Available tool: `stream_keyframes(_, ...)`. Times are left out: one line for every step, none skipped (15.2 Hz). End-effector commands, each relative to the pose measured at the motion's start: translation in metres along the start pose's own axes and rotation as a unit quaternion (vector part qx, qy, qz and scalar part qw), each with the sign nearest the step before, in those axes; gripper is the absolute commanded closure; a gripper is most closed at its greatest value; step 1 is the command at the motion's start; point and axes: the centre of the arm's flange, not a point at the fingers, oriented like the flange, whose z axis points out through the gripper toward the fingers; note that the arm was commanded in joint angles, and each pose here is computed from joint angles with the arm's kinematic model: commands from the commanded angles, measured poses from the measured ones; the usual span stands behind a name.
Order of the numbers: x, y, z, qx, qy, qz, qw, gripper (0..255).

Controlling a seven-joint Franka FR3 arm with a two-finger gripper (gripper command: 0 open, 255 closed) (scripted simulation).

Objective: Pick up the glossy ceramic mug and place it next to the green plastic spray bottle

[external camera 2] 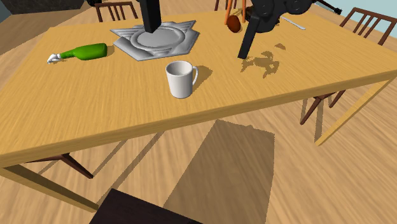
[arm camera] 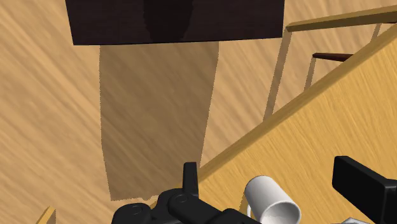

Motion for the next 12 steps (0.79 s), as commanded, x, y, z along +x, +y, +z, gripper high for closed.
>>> stream_keyframes(0.000, 0.000, 0.000, 0.000, 0.000, 0.000, 1.0000, 0)
stream_keyframes(0.008, -0.007, 0.008, -0.003, -0.001, 0.000, 1.0000, 0)
stream_keyframes(0.017, -0.015, 0.016, -0.006, -0.002, 0.001, 1.0000, 0)
stream_keyframes(0.025, -0.022, 0.025, -0.008, -0.002, 0.001, 1.0000, 0)
stream_keyframes(0.033, -0.029, 0.033, -0.011, -0.003, 0.002, 0.9999, 0)
stream_keyframes(0.042, -0.036, 0.041, -0.014, -0.004, 0.002, 0.9999, 0)
stream_keyframes(0.050, -0.043, 0.050, -0.017, -0.005, 0.003, 0.9998, 0)
stream_keyframes(0.058, -0.050, 0.058, -0.019, -0.005, 0.003, 0.9998, 0)
stream_keyframes(0.067, -0.057, 0.067, -0.022, -0.006, 0.004, 0.9997, 0)
stream_keyframes(0.075, -0.064, 0.075, -0.025, -0.007, 0.004, 0.9997, 0)
stream_keyframes(0.083, -0.071, 0.084, -0.028, -0.008, 0.005, 0.9996, 0)
stream_keyframes(0.092, -0.078, 0.092, -0.030, -0.009, 0.005, 0.9995, 0)
